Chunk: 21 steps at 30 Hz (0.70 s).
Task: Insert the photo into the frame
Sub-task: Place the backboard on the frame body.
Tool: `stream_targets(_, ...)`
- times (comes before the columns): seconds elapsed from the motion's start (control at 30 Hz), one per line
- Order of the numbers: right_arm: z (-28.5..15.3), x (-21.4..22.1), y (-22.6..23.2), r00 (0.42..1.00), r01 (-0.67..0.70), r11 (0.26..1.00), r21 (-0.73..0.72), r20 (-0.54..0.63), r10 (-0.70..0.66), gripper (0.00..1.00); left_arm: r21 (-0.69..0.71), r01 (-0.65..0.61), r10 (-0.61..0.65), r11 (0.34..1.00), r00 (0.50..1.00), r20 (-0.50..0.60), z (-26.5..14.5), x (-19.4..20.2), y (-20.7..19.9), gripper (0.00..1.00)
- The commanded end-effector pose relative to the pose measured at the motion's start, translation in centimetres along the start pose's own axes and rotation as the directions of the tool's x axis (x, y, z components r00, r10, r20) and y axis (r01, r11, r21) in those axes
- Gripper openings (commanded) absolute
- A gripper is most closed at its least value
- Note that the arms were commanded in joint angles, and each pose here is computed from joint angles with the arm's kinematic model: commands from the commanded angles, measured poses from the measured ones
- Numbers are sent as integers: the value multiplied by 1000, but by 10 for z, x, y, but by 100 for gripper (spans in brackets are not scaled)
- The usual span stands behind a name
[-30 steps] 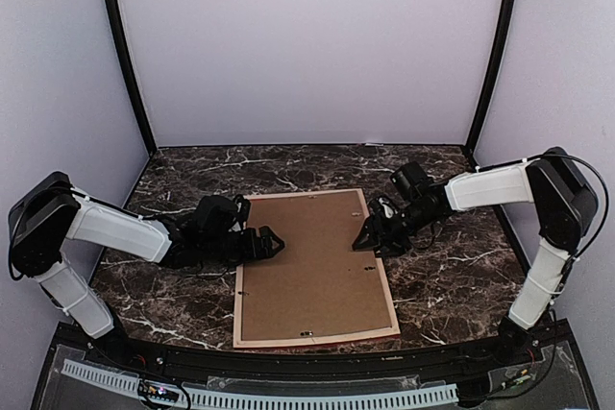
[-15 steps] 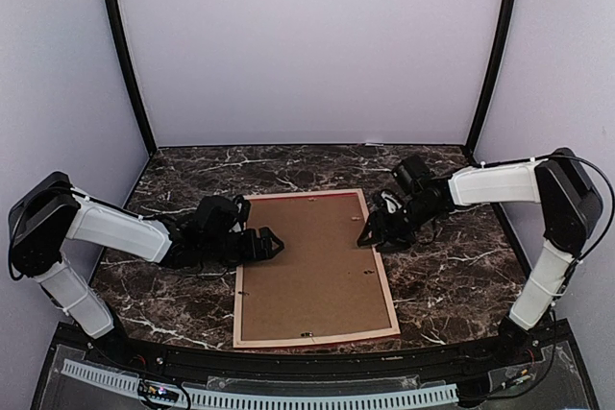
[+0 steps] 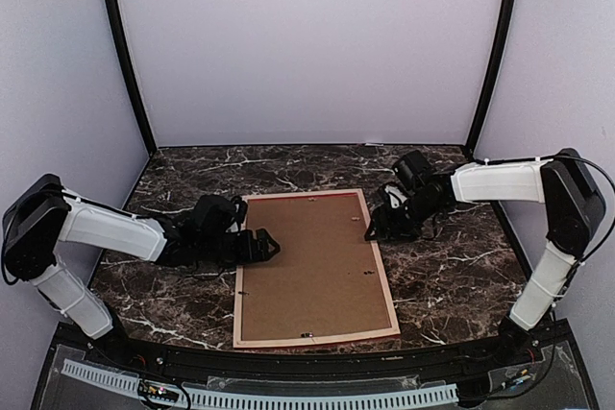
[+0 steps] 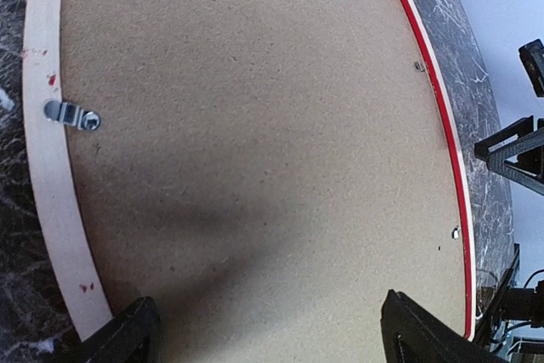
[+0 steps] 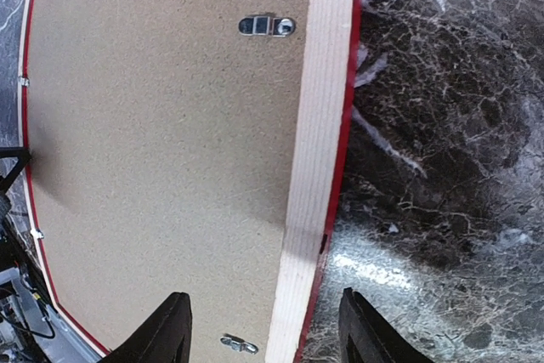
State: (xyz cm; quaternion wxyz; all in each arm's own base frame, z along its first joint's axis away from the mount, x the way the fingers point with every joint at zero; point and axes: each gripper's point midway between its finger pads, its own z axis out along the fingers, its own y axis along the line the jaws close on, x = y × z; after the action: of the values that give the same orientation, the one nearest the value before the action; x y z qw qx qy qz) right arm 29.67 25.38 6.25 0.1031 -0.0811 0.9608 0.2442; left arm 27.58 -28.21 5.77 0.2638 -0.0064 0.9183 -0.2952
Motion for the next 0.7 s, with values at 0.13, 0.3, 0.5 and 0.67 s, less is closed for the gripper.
stream_targets(0.13, 2, -12, -7, 998, 48, 998, 47, 48, -50, 57, -63, -92, 97, 994, 993, 75, -40, -29, -8, 95)
stream_targets(0.3, 11, -11, -6, 998, 54, 998, 28, 30, -54, 53, -117, -108, 117, 987, 991, 68, -51, -40, 3, 98)
stream_targets(0.5, 19, -8, -10, 998, 52, 998, 36, 16, -53, 50, -156, -81, 88, 985, 995, 41, -56, -50, 32, 99)
stream_targets(0.67, 23, -5, -11, 999, 47, 998, 32, 12, -47, 42, -158, -120, 122, 980, 992, 5, -49, -56, 43, 99)
